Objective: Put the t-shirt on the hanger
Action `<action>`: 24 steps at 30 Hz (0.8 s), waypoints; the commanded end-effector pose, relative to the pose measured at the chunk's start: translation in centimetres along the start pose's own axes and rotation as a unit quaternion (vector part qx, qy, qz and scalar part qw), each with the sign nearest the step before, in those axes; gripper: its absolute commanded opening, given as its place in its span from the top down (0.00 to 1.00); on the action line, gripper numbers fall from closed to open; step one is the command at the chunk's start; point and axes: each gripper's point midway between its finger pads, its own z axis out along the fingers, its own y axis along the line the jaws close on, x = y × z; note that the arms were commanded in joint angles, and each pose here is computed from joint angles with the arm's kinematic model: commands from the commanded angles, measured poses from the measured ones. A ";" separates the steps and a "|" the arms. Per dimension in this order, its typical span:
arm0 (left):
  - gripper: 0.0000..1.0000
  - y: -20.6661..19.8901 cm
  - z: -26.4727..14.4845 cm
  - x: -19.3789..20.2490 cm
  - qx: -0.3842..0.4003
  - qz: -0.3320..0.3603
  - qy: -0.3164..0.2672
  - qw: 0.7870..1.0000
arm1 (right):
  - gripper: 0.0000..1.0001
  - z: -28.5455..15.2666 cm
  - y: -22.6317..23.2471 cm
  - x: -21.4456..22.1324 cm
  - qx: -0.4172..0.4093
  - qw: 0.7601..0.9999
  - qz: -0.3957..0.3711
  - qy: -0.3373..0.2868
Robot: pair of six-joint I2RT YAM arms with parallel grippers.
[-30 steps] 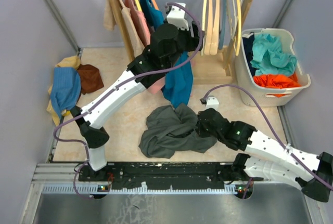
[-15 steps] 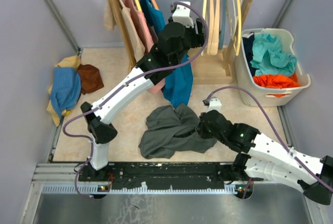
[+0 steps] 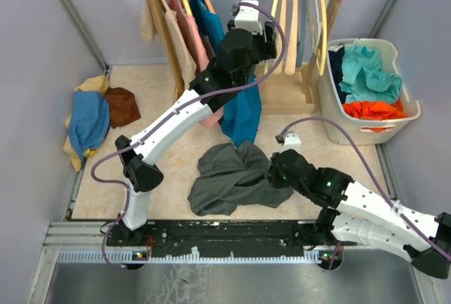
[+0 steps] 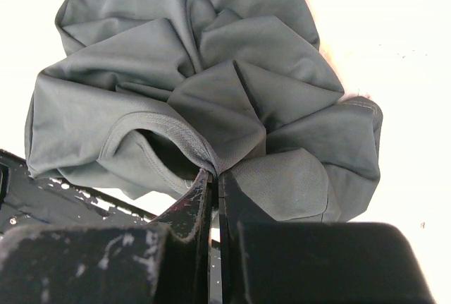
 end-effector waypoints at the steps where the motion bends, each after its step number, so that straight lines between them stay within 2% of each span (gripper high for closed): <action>1: 0.33 0.1 0.4 -2.7 -0.002 -0.013 -0.039 0.999 | 1.00 0.2 0.2 -0.7 -0.005 1.000 0.004 -0.019; 8: 0.50 -0.2 0.7 -2.6 0.005 -0.017 -0.042 0.999 | 1.00 0.4 0.2 -0.6 -0.003 1.000 0.001 -0.018; 15: 0.49 -0.2 1.0 -2.6 0.008 -0.017 -0.045 0.999 | 1.00 0.5 0.1 -0.5 -0.002 1.000 0.000 -0.016; 18: 0.57 -0.2 1.1 -2.5 0.012 -0.016 -0.043 0.999 | 1.00 0.5 0.0 -0.5 -0.002 1.000 0.000 -0.016; 22: 0.76 -0.2 1.2 -2.4 0.016 -0.015 -0.041 0.999 | 1.00 0.5 0.0 -0.6 -0.002 1.000 0.000 -0.017; 24: 0.81 -0.2 1.2 -2.6 0.019 -0.015 -0.042 0.999 | 1.00 0.6 0.0 -0.6 -0.001 1.000 -0.002 -0.015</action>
